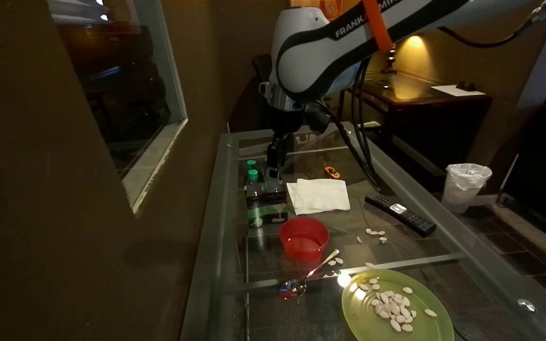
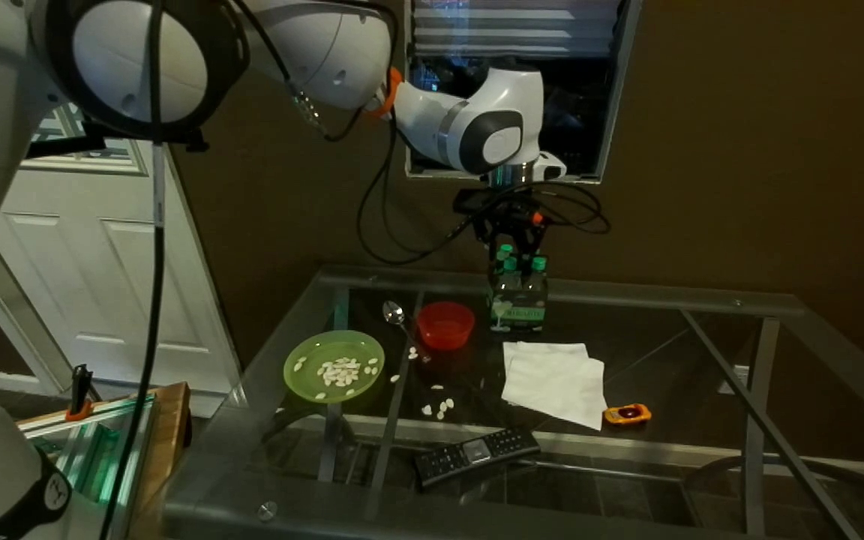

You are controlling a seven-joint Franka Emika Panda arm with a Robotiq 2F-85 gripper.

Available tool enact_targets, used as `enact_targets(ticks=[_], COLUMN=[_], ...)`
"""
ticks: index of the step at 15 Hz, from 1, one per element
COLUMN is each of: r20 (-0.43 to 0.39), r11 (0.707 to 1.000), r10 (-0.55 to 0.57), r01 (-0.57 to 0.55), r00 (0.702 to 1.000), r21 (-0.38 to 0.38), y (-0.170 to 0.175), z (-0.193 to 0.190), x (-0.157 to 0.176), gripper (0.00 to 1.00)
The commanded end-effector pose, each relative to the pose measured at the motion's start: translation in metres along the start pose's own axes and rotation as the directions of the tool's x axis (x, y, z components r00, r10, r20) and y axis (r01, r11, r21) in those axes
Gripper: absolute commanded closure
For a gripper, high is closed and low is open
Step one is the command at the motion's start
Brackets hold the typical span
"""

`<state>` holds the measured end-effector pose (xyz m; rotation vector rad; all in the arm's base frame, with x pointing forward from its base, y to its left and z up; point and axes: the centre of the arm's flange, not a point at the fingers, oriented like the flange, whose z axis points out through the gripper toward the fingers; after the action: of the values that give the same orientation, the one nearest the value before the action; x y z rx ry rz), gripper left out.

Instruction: Remove the two bottom bottles and place them on the table

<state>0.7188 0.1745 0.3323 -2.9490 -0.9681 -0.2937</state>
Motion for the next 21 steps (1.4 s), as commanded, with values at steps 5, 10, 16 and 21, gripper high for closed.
enact_targets(ticks=[5, 10, 16, 21], r20=[-0.025, -0.079, -0.13, -0.14], r11=[1.0, 0.993, 0.974, 0.959], r10=[0.009, 0.078, 0.159, 0.241], r01=[-0.01, -0.084, -0.177, -0.258], r00=[1.0, 0.994, 0.979, 0.96], r21=[-0.025, -0.079, -0.145, -0.114], y=[-0.004, -0.038, -0.056, -0.048], z=[-0.007, -0.076, -0.152, -0.178], x=[0.006, 0.008, -0.012, -0.045], gripper=[0.96, 0.93, 0.93, 0.93])
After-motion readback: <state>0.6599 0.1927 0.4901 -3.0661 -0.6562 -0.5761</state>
